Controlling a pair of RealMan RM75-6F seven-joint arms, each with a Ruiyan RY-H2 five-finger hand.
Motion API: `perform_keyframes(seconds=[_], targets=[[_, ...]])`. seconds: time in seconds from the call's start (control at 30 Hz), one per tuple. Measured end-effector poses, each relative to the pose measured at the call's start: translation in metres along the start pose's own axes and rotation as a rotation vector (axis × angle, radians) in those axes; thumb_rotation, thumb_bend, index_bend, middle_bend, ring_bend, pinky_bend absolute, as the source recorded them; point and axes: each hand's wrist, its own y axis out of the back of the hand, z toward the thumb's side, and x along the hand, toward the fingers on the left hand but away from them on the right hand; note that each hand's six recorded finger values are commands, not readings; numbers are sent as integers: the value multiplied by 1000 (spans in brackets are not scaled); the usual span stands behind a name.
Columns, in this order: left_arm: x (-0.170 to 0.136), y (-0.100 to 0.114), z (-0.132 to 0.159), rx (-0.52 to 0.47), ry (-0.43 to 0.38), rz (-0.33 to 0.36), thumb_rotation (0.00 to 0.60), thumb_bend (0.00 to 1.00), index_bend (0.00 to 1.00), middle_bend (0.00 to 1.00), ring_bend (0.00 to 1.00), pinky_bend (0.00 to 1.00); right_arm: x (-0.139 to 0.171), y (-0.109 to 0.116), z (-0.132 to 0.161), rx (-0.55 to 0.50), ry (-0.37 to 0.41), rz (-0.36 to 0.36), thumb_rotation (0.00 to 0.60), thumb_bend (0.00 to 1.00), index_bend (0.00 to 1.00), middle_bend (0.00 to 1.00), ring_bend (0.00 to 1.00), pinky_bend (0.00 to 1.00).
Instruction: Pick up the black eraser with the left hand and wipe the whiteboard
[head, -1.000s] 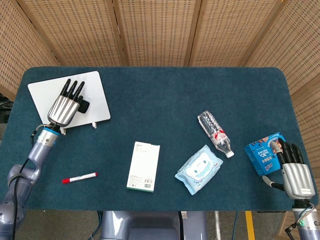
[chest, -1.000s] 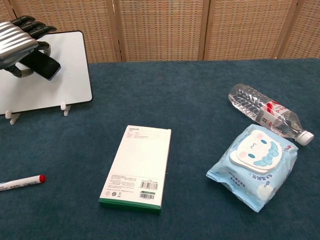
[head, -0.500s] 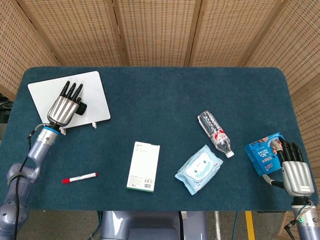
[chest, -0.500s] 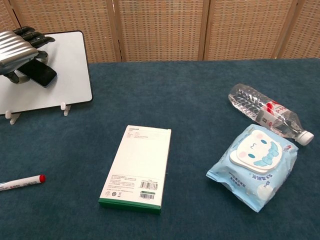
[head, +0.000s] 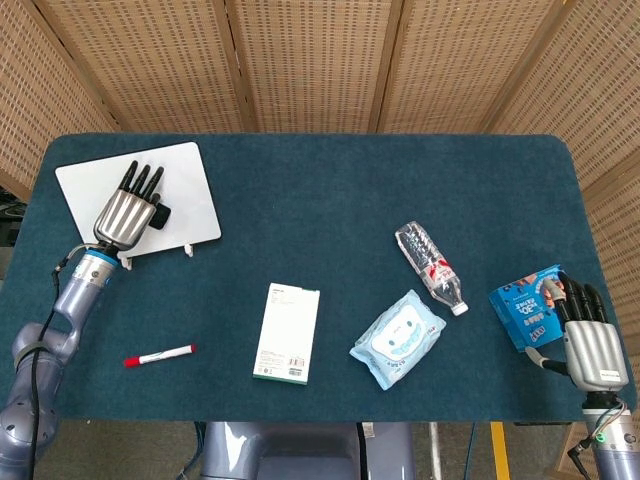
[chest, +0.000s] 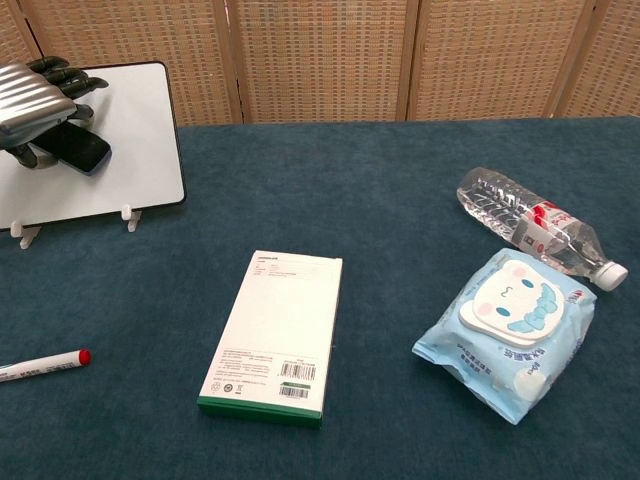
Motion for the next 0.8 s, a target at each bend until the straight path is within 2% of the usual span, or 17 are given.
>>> perform_keyframes(seconds=[0.17,0.53,0.8], targets=[[0,-1,-1,2,2,-6,600,216,365,0,0,0,0,1,-1,-5,-2,-4,600,53,28,0,0,0],[-3,-8,-4,14,12,-30,600,200,349,0,0,0,0,1,0,-8,2,-11,600,53,28,0,0,0],[-4,-11,-8,14,34,-42,600,155,274,0,0,0,0,1,2,-6,7,-12,600,53,28,0,0,0]])
